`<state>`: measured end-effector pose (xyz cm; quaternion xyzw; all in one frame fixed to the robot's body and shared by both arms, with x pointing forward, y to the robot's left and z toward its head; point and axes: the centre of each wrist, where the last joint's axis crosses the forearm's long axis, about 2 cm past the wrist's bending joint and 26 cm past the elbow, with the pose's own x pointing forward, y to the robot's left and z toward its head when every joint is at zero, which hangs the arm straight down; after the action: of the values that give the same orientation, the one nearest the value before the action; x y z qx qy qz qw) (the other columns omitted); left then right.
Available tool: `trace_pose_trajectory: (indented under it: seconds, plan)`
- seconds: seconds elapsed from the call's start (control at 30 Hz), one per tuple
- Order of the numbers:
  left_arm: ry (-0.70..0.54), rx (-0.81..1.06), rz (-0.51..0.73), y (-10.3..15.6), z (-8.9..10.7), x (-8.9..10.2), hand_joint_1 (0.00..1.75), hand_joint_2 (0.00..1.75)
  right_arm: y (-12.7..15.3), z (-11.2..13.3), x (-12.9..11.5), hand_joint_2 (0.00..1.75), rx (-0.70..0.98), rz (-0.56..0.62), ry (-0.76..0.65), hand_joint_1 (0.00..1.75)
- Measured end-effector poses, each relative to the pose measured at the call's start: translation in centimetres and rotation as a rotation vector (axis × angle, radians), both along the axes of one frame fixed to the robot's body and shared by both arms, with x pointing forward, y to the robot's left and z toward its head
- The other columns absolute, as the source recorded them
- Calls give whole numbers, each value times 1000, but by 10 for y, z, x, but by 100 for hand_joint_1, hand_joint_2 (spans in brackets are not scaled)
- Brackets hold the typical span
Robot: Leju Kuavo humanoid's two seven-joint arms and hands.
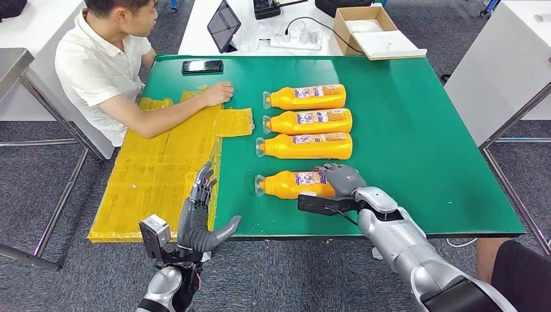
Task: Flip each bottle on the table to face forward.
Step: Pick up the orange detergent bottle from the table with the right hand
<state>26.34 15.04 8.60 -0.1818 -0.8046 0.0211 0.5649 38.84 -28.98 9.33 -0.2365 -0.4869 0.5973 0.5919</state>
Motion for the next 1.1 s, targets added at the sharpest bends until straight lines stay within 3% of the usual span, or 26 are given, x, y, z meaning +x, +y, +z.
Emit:
trace_pose_trajectory:
  seconds: [0.37, 0.57, 0.73, 0.9, 1.1]
  plan:
    - [-5, 0, 1, 0, 0, 2, 0, 175, -2, -1, 1, 175, 5, 8, 13, 175]
    - [-6, -3, 4, 1, 0, 2, 0, 175, -3, -8, -7, 175, 101, 26, 14, 175]
    - [15, -23, 27, 1, -2, -2, 0, 175, 1, -21, -29, 175, 292, 23, -42, 175]
    - [115, -126, 139, 0, -1, -6, 0, 175, 20, -33, -67, 175, 544, -4, -132, 175]
    - [131, -150, 165, -1, 0, -6, 0, 175, 28, -34, -87, 175, 623, -22, -156, 175]
